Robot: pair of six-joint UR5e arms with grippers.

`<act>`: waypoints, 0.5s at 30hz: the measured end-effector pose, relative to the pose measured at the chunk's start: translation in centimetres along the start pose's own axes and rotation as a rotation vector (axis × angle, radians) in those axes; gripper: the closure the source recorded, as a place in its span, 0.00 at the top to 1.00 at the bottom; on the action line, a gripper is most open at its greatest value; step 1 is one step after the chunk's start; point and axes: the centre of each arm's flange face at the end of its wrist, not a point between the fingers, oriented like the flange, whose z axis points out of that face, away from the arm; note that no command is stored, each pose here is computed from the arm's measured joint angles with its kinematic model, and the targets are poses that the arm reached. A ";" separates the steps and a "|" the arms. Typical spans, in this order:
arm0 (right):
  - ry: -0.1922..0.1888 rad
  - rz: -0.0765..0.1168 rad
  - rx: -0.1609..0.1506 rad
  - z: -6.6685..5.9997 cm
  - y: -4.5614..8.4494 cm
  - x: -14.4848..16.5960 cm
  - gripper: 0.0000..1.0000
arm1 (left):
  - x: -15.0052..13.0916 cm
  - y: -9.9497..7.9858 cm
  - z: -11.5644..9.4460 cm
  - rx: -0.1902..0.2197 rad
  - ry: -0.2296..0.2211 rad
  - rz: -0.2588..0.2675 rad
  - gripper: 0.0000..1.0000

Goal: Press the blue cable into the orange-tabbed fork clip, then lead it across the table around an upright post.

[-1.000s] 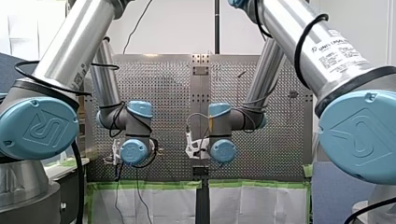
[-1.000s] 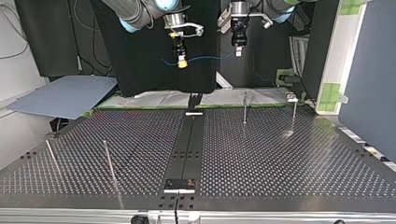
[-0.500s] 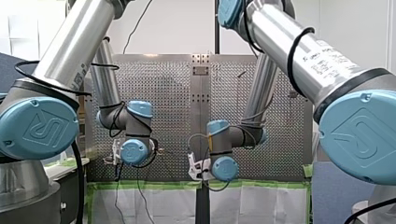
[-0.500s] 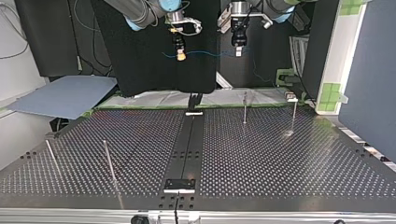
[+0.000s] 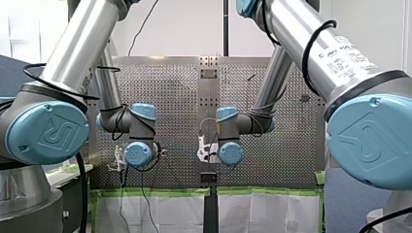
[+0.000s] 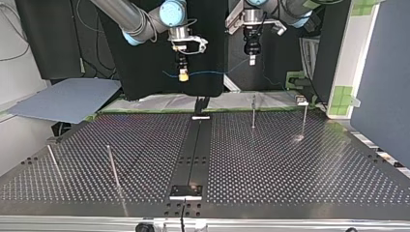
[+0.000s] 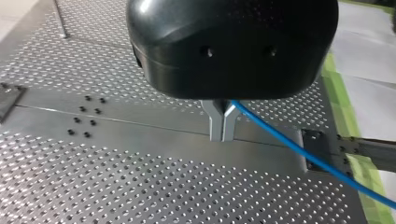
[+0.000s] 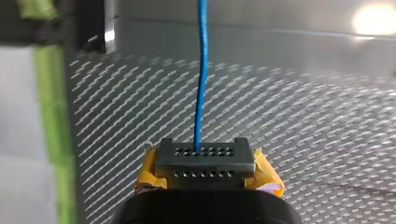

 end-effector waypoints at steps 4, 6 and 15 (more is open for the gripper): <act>0.032 0.023 0.034 0.4 -0.2 2.4 0.00 | -1.2 -0.2 0.1 0.023 -0.002 -0.046 0.00; 0.043 0.032 0.047 0.6 0.1 3.6 0.00 | -1.9 -0.3 0.3 0.031 -0.015 -0.074 0.00; 0.110 0.056 0.117 2.4 -0.7 6.3 0.00 | -0.7 0.1 1.1 0.036 -0.006 -0.146 0.00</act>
